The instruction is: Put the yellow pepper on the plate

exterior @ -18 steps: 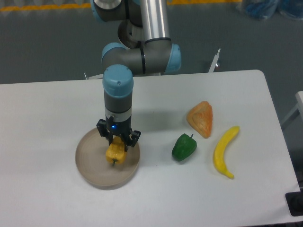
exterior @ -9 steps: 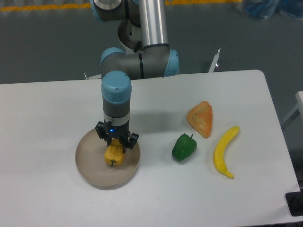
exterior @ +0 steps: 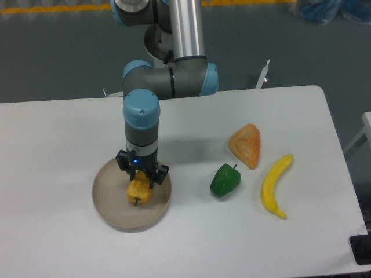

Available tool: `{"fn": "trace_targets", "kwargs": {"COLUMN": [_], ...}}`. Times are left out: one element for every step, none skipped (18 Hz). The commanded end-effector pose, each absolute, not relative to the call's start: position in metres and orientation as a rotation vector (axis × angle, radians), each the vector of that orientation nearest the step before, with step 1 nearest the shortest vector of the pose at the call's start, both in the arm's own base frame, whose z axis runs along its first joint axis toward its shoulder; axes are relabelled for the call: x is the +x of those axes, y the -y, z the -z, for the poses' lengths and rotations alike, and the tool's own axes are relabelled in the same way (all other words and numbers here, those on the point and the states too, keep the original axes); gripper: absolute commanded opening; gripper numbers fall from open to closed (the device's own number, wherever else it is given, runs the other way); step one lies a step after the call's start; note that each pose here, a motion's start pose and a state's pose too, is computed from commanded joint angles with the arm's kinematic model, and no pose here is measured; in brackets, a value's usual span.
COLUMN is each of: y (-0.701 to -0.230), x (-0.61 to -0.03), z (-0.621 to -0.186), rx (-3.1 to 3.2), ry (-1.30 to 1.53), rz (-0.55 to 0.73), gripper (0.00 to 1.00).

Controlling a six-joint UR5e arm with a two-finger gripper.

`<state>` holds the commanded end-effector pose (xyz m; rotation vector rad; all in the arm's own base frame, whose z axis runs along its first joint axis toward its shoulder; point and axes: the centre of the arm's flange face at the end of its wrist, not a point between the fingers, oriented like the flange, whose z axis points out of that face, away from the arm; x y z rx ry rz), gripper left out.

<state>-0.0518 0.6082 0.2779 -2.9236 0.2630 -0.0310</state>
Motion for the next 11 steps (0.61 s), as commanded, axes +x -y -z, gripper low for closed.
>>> {"fn": "trace_targets", "kwargs": {"y": [-0.608,-0.608,-0.609,-0.609,-0.610,-0.612,-0.615,-0.618,-0.622,-0.627,-0.627], "x": [-0.052,-0.052,-0.052,-0.053,-0.054,-0.056,-0.057,-0.060,-0.064,-0.079,-0.094], "z": [-0.279,-0.279,-0.281,-0.285,-0.290,-0.295,-0.303,-0.311,-0.320,-0.334,-0.345], "rx": [-2.922,-2.921,-2.918,-2.910,-2.903,-2.893,-2.878,-2.863,-2.847,-2.822,-2.808], "ry": [-0.265,-0.265,-0.265,-0.263,-0.263,-0.265,-0.265,-0.261,-0.254,-0.226,-0.194], "rz": [0.030,0.029,0.027,0.024,0.021,0.014,0.002,-0.008,-0.022,-0.041,-0.055], "gripper": [1.00,1.00,1.00,1.00,1.00,1.00,1.00,1.00,1.00,1.00,1.00]}}
